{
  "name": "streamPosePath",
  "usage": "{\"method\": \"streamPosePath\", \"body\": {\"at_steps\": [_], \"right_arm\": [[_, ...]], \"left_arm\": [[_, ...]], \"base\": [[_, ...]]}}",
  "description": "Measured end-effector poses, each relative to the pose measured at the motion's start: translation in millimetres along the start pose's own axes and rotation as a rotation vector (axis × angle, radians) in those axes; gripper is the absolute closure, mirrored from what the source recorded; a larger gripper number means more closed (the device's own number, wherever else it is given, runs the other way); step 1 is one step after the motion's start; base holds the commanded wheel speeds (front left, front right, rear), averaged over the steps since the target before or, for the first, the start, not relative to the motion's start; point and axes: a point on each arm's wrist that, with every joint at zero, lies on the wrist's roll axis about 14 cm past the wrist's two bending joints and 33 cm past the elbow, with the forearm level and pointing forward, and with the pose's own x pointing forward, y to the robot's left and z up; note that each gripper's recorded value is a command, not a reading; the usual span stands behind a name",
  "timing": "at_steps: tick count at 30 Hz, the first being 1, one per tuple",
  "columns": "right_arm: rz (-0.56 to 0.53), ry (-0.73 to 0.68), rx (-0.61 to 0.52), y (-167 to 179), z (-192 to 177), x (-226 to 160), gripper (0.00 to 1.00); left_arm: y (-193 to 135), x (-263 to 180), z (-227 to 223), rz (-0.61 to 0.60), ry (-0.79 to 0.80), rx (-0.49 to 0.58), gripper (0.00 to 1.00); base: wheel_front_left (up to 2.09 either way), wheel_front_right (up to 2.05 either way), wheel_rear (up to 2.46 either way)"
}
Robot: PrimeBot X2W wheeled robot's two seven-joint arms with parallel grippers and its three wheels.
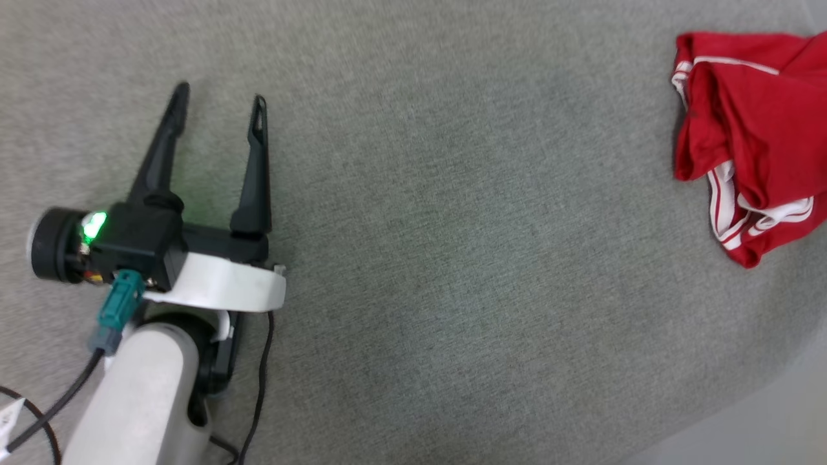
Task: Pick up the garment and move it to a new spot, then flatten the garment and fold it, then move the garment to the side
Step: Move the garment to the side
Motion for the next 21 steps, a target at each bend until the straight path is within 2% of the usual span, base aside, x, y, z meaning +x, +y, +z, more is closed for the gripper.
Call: {"method": "streamPosePath", "body": {"at_steps": [9, 21], "right_arm": [[0.101, -0.105, -0.037, 12, 8, -33, 0.0], [0.435, -0.282, 0.05, 125, 18, -109, 0.0]], "left_arm": [[6, -38, 33, 0.088, -0.032, 0.016, 0.0], [30, -121, 67, 0.293, -0.054, 0.025, 0.0]], "base": [[0.0, 0.0, 0.0], [0.0, 0.0, 0.0]]}}
